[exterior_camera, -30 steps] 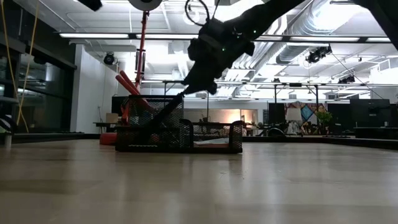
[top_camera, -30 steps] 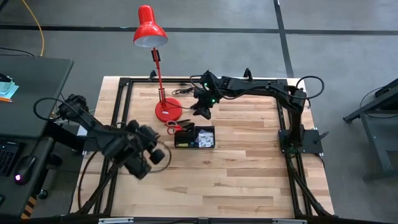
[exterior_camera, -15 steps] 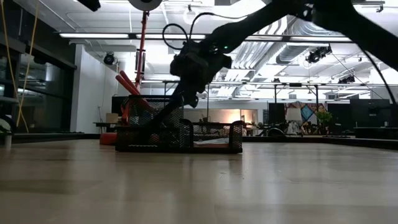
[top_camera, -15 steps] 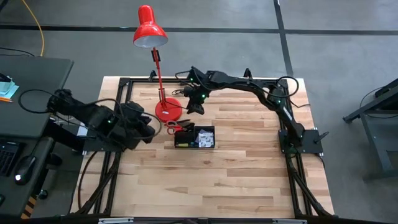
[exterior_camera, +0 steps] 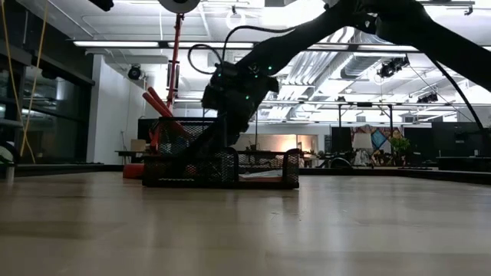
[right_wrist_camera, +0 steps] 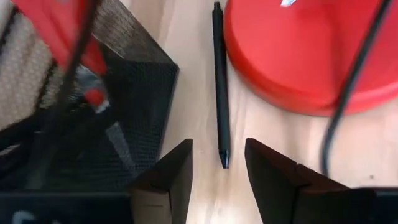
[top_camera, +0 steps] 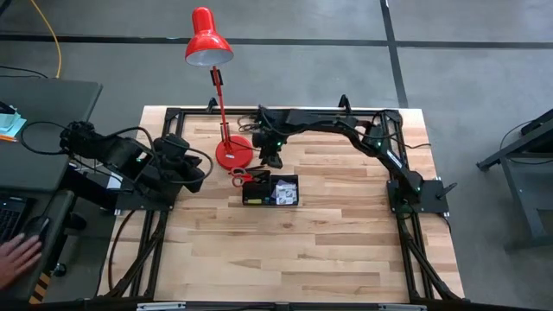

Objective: Pick and place office supplies into organizer
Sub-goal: Move the desk organizer to the top center of the table

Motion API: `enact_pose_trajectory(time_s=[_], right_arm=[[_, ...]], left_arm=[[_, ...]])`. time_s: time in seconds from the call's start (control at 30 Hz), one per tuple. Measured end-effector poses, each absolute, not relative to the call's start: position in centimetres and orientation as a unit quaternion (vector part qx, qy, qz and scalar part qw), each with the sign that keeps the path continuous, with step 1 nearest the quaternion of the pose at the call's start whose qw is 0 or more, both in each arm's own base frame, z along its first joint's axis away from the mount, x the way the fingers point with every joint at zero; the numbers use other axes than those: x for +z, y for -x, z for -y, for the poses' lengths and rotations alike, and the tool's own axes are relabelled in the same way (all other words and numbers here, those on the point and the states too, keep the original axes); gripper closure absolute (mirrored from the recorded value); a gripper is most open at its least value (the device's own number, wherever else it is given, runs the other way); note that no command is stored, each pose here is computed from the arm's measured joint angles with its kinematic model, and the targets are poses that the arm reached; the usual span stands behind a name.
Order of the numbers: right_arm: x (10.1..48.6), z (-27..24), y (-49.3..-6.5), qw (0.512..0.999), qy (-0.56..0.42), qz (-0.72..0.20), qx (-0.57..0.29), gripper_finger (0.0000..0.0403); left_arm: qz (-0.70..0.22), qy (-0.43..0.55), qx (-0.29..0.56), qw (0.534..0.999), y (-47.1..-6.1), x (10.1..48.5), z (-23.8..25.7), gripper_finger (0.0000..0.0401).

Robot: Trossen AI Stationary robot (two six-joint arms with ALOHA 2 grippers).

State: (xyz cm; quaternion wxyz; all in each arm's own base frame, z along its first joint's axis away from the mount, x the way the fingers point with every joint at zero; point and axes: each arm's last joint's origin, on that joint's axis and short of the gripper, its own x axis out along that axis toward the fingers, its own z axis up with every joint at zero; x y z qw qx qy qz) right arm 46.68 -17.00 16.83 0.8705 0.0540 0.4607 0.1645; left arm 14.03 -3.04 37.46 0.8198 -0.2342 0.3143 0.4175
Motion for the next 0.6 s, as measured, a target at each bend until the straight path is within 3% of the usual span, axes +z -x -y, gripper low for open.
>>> enact_pose_trajectory(time_s=[0.37, 0.6], right_arm=[[15.3, 14.5, -48.5, 0.870, -0.009, -0.477, 0.124, 0.0202], [15.2, 13.7, -49.0, 0.873, -0.001, -0.478, 0.102, 0.0211]], left_arm=[[-0.330, 0.233, 0.391, 0.827, -12.7, 37.9, 2.7, 0.0364], [-0.340, 0.226, 0.382, 0.830, -12.8, 37.9, 2.7, 0.0364]])
